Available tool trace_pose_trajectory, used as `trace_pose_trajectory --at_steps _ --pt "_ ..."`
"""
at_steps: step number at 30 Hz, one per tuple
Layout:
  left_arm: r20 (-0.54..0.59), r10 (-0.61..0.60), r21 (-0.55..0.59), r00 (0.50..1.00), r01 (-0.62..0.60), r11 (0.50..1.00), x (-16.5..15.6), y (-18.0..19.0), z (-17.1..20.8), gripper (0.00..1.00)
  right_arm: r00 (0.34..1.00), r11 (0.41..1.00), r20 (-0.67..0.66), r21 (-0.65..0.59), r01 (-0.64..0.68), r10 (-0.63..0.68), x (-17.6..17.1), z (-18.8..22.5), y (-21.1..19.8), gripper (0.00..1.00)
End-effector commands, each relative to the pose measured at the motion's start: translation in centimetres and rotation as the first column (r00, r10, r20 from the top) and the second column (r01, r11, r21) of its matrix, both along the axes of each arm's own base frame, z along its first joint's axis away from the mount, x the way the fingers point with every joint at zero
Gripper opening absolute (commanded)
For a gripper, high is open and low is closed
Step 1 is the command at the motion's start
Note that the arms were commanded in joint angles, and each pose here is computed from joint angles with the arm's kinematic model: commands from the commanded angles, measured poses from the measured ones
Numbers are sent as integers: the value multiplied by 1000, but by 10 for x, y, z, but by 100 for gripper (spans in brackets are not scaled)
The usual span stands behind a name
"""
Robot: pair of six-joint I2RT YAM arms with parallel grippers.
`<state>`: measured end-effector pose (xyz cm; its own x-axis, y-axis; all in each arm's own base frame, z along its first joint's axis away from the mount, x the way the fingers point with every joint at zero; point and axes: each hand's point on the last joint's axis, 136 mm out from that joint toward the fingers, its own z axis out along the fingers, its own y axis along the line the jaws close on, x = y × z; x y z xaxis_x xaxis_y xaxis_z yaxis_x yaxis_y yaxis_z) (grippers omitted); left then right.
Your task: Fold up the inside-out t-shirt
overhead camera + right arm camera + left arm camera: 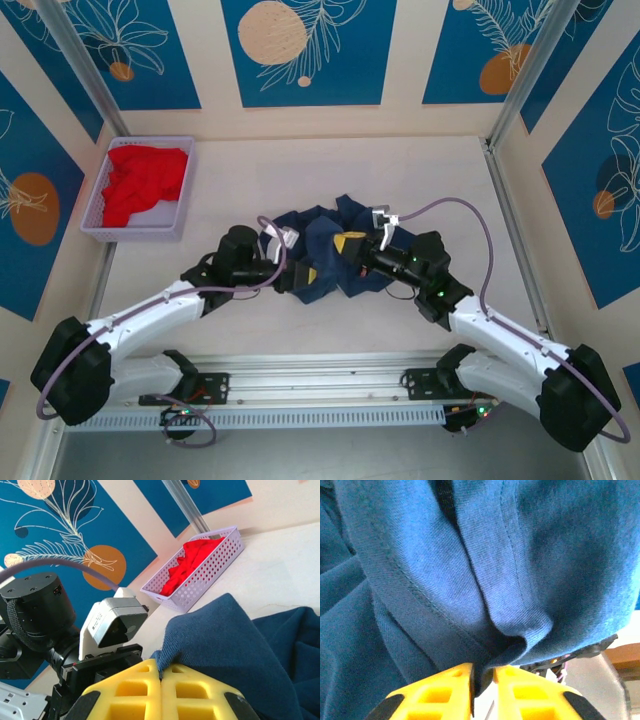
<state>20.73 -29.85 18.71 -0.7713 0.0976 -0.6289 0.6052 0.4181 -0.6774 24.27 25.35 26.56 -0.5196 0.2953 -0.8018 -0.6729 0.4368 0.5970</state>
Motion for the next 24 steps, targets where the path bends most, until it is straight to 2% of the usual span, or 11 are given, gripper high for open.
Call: trace_pose_trajectory --at_steps 1,5,7,9,12,14,18,24 --pt "99 -31 -22 995 33 999 1 -5 21 0 998 998 24 -10 66 -65 4 0 -11 0" --pt "189 4 123 982 -27 992 8 14 11 0 987 985 -44 -85 153 -157 11 -21 -25 0" --pt "254 29 243 967 -93 966 16 32 2 0 950 946 -146 -218 241 -276 17 -54 -43 1" --pt "283 26 327 959 -121 937 18 45 -9 0 910 901 -221 -341 266 -352 13 -90 -58 9" --pt "257 -35 385 966 -70 920 7 47 -28 0 855 840 -300 -485 245 -423 -3 -131 -76 21" --pt "223 -91 379 970 -1 925 -6 38 -37 0 850 826 -314 -519 220 -424 -11 -136 -80 27" --pt "155 -189 396 970 114 911 -31 23 -57 0 888 836 -285 -521 173 -362 -10 -121 -70 35" --pt "60 -213 438 975 166 883 -45 19 -86 0 919 815 -326 -580 -9 -222 4 -123 -34 39"
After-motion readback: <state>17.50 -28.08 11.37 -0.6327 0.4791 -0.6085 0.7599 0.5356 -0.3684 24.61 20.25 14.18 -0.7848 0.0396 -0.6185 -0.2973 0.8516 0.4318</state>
